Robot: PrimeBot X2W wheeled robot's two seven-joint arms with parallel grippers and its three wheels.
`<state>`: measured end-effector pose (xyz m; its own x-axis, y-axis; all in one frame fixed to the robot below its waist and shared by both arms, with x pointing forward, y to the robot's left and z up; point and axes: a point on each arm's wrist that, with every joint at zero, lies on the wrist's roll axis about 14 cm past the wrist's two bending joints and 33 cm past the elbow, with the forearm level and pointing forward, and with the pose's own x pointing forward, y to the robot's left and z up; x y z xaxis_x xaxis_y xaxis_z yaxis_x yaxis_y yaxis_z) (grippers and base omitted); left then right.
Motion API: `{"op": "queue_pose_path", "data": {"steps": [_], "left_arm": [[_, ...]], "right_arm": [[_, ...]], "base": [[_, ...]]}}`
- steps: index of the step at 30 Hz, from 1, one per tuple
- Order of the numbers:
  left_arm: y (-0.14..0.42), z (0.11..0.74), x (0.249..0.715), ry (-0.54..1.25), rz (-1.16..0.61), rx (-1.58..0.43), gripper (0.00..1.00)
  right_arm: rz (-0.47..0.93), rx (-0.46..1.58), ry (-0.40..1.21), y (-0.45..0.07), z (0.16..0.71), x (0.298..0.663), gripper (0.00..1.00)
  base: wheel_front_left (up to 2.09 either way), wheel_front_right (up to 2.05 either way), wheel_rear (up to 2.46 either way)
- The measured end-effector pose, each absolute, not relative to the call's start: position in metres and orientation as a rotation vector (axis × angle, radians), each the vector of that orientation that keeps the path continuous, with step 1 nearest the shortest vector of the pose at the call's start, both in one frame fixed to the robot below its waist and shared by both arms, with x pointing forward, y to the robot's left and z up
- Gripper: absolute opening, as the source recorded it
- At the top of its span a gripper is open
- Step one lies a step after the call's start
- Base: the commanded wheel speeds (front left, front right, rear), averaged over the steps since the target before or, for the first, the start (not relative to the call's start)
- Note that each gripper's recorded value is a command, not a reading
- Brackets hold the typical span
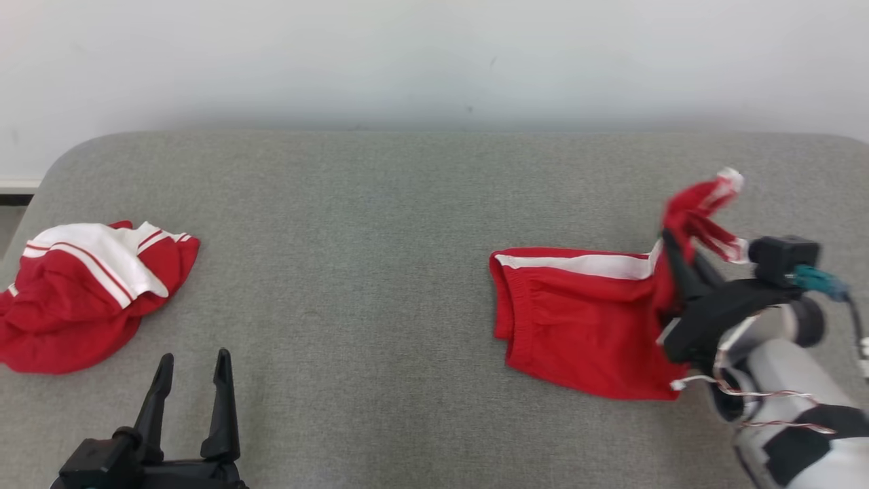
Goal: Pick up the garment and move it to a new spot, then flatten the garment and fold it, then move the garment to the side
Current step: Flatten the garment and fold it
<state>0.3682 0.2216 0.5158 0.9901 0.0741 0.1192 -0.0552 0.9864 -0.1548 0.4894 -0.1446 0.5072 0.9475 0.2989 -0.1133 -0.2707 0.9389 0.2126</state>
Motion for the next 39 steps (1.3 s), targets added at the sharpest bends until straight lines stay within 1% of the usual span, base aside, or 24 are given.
{"op": "queue_pose_path", "data": {"steps": [4,7,14,21,22,23,24,27,30,31,32,35,36,37,39], "left_arm": [[0.226,0.512,0.366,-0.114,0.081,-0.151,1.00],[0.229,0.510,0.364,-0.110,0.093,-0.157,1.00],[0.240,0.507,0.358,-0.100,0.128,-0.156,1.00],[0.245,0.504,0.356,-0.091,0.145,-0.160,1.00],[0.243,0.504,0.356,-0.092,0.141,-0.161,1.00],[0.242,0.504,0.356,-0.093,0.137,-0.162,1.00],[0.241,0.505,0.357,-0.094,0.134,-0.164,1.00],[0.237,0.507,0.357,-0.101,0.121,-0.166,1.00],[0.234,0.510,0.357,-0.109,0.111,-0.166,1.00],[0.233,0.511,0.357,-0.111,0.109,-0.165,1.00],[0.232,0.512,0.357,-0.114,0.104,-0.165,1.00],[0.229,0.513,0.356,-0.117,0.096,-0.165,1.00],[0.229,0.513,0.357,-0.119,0.095,-0.165,1.00],[0.229,0.514,0.357,-0.120,0.094,-0.165,1.00],[0.228,0.514,0.357,-0.120,0.093,-0.165,1.00]], "right_arm": [[0.391,0.204,0.170,-0.099,0.501,0.486,0.00],[0.450,0.182,0.215,-0.073,0.485,0.478,0.00],[0.493,0.199,0.313,-0.045,0.448,0.461,0.00],[0.510,0.228,0.346,-0.030,0.433,0.447,0.00],[0.508,0.230,0.342,-0.030,0.434,0.446,0.32],[0.507,0.232,0.323,-0.031,0.437,0.446,0.91],[0.507,0.232,0.306,-0.032,0.441,0.446,1.00],[0.491,0.239,0.247,-0.042,0.454,0.448,1.00],[0.454,0.239,0.177,-0.062,0.470,0.452,1.00],[0.436,0.241,0.158,-0.071,0.474,0.454,1.00],[0.392,0.239,0.134,-0.091,0.478,0.455,1.00],[0.321,0.224,0.133,-0.121,0.475,0.454,0.99],[0.304,0.225,0.134,-0.127,0.473,0.454,0.39],[0.291,0.221,0.140,-0.132,0.471,0.453,0.00],[0.277,0.206,0.161,-0.137,0.464,0.452,0.00]], "base": [[0.00,0.00,0.00],[0.00,0.00,0.00],[0.00,0.00,0.00],[0.00,0.00,0.00],[0.00,0.00,0.00],[0.00,0.00,0.00],[0.00,0.00,0.00],[0.00,0.00,0.00],[0.00,0.00,0.00],[0.00,0.00,0.00],[0.00,0.00,0.00],[0.00,0.00,0.00],[0.00,0.00,0.00],[0.00,0.00,0.00],[0.00,0.00,0.00]]}}
